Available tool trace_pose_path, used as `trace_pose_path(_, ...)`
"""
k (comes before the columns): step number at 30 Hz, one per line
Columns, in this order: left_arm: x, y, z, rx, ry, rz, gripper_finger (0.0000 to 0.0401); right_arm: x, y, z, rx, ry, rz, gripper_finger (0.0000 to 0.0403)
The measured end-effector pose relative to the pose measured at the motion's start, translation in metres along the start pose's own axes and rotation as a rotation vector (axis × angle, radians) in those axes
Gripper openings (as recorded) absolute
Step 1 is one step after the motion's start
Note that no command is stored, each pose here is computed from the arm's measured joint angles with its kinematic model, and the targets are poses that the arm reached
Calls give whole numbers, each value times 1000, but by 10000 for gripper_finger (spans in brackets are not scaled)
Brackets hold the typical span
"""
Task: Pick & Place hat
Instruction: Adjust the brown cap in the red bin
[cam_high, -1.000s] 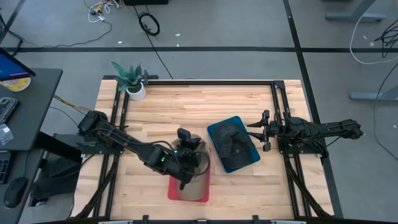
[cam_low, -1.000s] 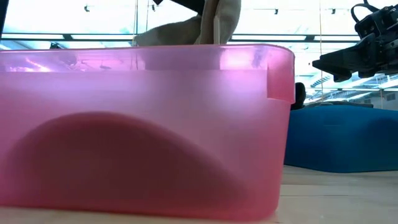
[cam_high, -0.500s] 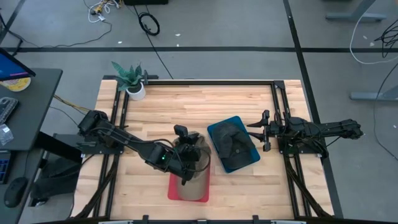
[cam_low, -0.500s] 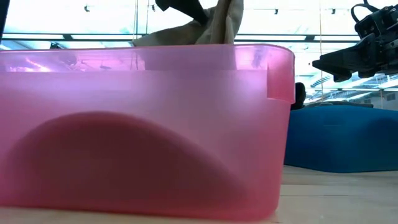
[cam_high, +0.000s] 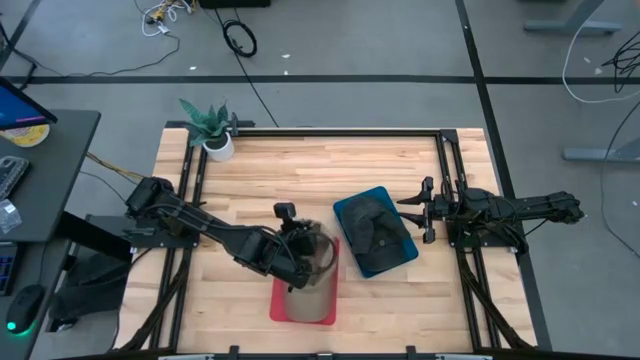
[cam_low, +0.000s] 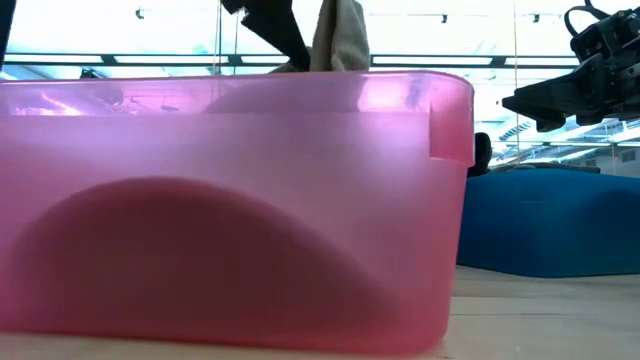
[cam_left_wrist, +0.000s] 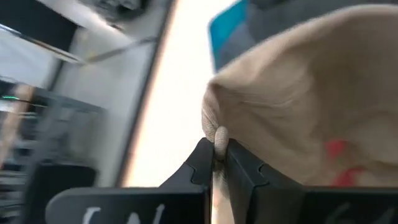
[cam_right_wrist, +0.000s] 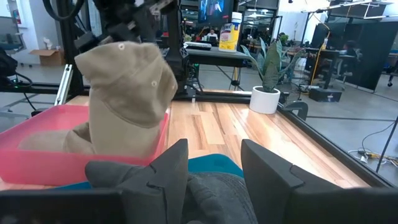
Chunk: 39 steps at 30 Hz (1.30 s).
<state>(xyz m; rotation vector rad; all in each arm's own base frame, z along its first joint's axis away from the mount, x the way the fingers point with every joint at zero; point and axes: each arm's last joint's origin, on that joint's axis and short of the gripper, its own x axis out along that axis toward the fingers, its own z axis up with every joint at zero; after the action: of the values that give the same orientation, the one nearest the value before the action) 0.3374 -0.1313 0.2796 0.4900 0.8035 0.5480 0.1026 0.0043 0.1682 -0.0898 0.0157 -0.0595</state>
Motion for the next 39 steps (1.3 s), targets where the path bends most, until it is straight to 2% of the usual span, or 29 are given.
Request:
trace_pose_path(10, -13, -19, -4, -66, 88, -389, 23, 0, 0, 0, 0, -1, 0, 155)
trace_pose_path(14, -19, -25, -4, -82, 106, -508, 26, 0, 0, 0, 0, -1, 0, 155)
trace_pose_path(22, -28, -35, 7, -128, 30, -710, 47, 0, 0, 0, 0, 0, 0, 155)
trace_pose_path(25, -29, -36, 9, -110, 13, -740, 48, 0, 0, 0, 0, 0, 0, 155)
trace_pose_path(35, -27, -35, 7, -4, -4, -737, 54, 0, 0, 0, 0, 0, 0, 155)
trace_pose_path(39, -22, -39, 1, -28, 85, -859, 46, 0, 0, 0, 0, 0, 0, 155)
